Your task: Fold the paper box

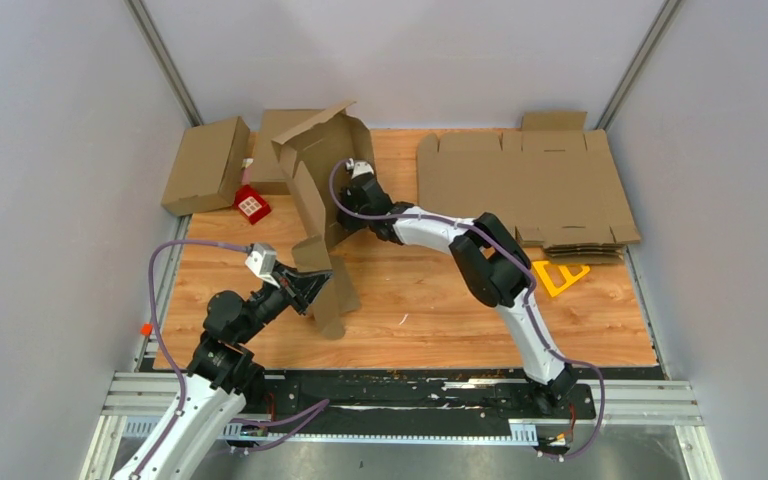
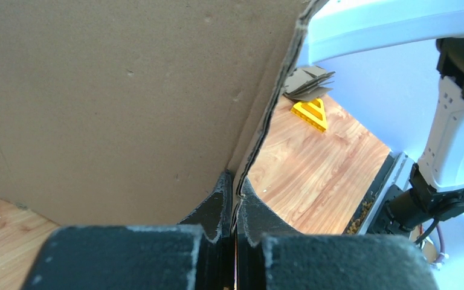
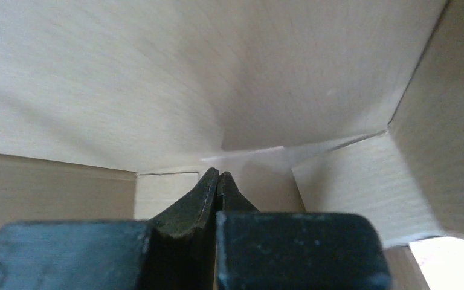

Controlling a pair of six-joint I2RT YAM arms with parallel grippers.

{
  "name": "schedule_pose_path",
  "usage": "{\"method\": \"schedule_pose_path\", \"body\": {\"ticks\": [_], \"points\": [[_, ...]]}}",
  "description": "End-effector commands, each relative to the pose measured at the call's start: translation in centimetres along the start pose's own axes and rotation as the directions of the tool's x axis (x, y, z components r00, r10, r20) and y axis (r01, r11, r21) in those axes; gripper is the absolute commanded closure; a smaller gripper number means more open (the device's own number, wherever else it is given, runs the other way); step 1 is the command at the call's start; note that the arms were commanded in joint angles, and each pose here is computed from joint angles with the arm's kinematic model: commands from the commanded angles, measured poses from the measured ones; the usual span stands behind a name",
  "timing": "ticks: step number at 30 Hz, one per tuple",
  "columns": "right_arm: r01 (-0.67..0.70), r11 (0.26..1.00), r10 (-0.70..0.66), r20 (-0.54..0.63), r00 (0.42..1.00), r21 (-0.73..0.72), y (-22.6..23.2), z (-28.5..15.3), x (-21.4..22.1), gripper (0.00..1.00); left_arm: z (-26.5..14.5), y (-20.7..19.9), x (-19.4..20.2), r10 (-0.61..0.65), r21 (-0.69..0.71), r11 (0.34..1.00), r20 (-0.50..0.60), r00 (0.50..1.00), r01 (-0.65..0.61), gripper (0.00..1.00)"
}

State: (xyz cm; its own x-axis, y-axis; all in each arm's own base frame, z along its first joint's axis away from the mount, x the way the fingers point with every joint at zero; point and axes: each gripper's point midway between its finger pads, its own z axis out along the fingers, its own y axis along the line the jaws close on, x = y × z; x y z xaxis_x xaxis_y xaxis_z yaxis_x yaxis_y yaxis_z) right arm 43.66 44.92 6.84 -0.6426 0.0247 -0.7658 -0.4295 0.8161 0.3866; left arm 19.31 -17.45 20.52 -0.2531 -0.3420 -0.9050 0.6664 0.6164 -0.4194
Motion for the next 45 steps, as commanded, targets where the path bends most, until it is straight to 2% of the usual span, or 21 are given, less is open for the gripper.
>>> {"method": "schedule_pose_path", "body": {"ticks": [1, 3, 8, 13, 18, 22, 26, 27, 29, 30, 33, 35, 40, 45], "points": [[-0.061, 0.998, 0.064, -0.075, 0.995, 0.032, -1.5, 1.7, 3.2, 1.00, -0.4, 0.6, 2.8, -0.074, -0.023, 0.997, -0.099, 0.992, 0.072, 0.99], [-0.070, 0.998, 0.070, -0.086, 0.994, 0.004, -1.4, 1.7, 3.6, 1.00, -0.4, 0.6, 2.8, -0.076, -0.023, 0.997, -0.099, 0.992, 0.074, 0.99], [-0.019, 0.999, 0.019, -0.004, 1.000, -0.030, 0.0, 0.8, -0.3, 1.00, -0.3, 0.6, 2.8, -0.075, -0.022, 0.997, -0.097, 0.993, 0.073, 0.99], [0.034, 0.998, -0.031, 0.060, 0.998, -0.054, 1.3, -2.0, -3.5, 1.00, -0.3, 0.5, 2.7, -0.074, -0.020, 0.997, -0.094, 0.993, 0.072, 0.99], [0.063, 0.994, -0.052, 0.128, 0.990, -0.084, 2.2, -5.8, -5.4, 0.92, -0.3, 0.5, 2.7, -0.072, -0.020, 0.997, -0.094, 0.993, 0.071, 0.99], [0.054, 0.995, -0.042, 0.130, 0.991, -0.089, 1.9, -8.5, -4.7, 0.84, -0.3, 0.5, 2.6, -0.073, -0.018, 0.997, -0.091, 0.993, 0.071, 0.99], [0.044, 0.997, -0.037, 0.130, 0.991, -0.055, 0.3, -9.8, -2.8, 0.80, -0.3, 0.5, 2.5, -0.073, -0.017, 0.997, -0.090, 0.993, 0.071, 0.99], [0.043, 0.999, -0.041, 0.133, 0.990, -0.012, -0.9, -9.9, -2.3, 0.74, -0.3, 0.4, 2.5, -0.072, -0.016, 0.997, -0.089, 0.993, 0.071, 0.99], [0.058, 0.998, -0.062, 0.133, 0.989, 0.035, -2.4, -10.0, -2.4, 0.49, -0.2, 0.4, 2.5, -0.072, -0.016, 0.997, -0.089, 0.993, 0.071, 0.99], [0.063, 0.997, -0.068, 0.127, 0.990, 0.044, -2.9, -10.0, -2.7, 0.41, -0.2, 0.4, 2.5, -0.074, -0.016, 0.997, -0.091, 0.993, 0.072, 0.99], [0.072, 0.996, -0.078, 0.143, 0.987, 0.048, -4.8, -9.9, -4.4, 0.17, -0.3, 0.4, 2.5, -0.073, -0.016, 0.997, -0.091, 0.993, 0.072, 0.99], [0.085, 0.996, -0.083, 0.172, 0.982, -0.002, -5.5, -9.7, -5.9, 0.02, -0.3, 0.4, 2.5, -0.073, -0.016, 0.997, -0.092, 0.993, 0.072, 0.99], [0.151, 0.978, -0.117, 0.219, 0.969, -0.147, -7.3, -7.7, -9.2, 0.00, -0.3, 0.4, 2.4, -0.070, -0.017, 0.997, -0.092, 0.993, 0.069, 0.99], [0.310, 0.915, -0.224, 0.312, 0.923, -0.259, -6.2, -5.5, -11.8, 0.00, -0.3, 0.1, 2.3, -0.080, -0.005, 0.997, -0.091, 0.993, 0.080, 0.99]]}}
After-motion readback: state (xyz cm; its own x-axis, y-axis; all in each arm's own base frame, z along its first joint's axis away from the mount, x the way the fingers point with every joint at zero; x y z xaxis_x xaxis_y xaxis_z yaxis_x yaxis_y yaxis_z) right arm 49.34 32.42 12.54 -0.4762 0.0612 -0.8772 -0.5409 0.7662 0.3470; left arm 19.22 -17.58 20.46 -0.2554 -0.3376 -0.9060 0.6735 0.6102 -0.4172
